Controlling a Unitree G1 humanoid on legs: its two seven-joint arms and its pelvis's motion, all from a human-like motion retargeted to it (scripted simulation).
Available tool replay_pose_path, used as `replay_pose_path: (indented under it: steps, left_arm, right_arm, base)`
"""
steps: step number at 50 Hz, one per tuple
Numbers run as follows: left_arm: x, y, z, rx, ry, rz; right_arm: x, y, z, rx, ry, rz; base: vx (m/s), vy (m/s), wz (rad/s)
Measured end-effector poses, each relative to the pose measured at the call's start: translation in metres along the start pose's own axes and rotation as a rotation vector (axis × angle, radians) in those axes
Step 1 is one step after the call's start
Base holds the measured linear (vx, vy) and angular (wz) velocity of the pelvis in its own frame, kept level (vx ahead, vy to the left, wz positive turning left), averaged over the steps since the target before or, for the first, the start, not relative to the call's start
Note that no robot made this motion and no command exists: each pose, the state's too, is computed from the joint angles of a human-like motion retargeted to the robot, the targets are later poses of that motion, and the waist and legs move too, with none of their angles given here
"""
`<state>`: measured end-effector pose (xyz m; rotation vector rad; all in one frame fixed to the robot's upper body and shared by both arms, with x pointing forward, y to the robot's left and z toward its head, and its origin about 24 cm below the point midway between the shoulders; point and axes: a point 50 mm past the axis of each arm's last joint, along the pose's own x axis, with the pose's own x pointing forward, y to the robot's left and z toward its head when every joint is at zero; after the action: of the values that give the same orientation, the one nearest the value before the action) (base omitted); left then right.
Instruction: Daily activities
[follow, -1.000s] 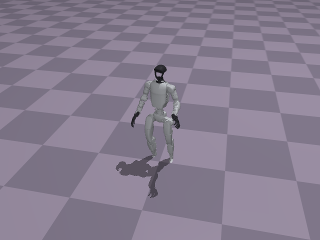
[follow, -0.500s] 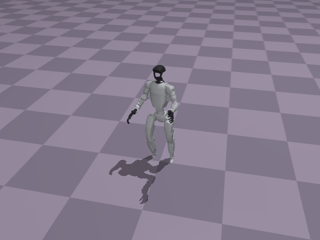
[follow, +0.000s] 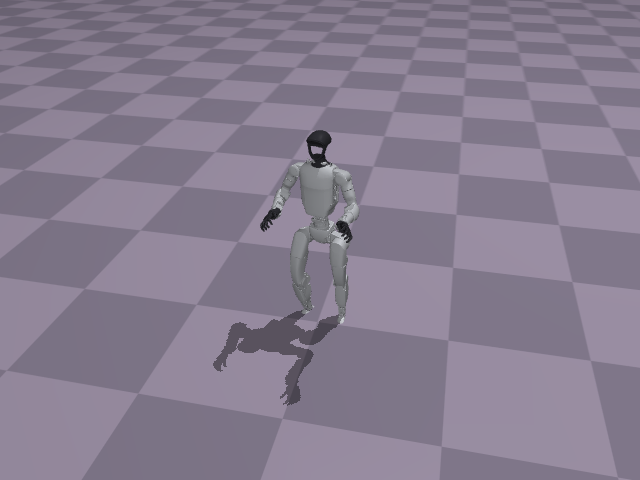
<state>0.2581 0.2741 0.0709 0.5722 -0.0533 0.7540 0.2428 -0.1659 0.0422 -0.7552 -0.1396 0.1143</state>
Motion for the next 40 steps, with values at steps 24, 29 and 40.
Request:
replay_pose_path:
  steps: [24, 29, 40]
  left_arm:
    - [-0.045, -0.002, -0.016, 0.096, -0.02, -0.009]
    - [-0.046, 0.002, 0.0, 0.032, -0.067, 0.041]
    - [-0.036, 0.023, 0.106, -0.18, -0.494, 0.223]
  right_arm:
    - [-0.007, 0.05, -0.002, -0.183, -0.071, 0.194]
    - [-0.019, 0.066, -0.031, -0.259, 0.047, 0.273]
    - [-0.052, 0.091, -0.075, -0.43, 0.194, 0.494]
  base:
    - [-0.01, -0.01, 0.31]
    - [-0.01, -0.03, 0.42]
    - [-0.01, -0.04, 0.36]
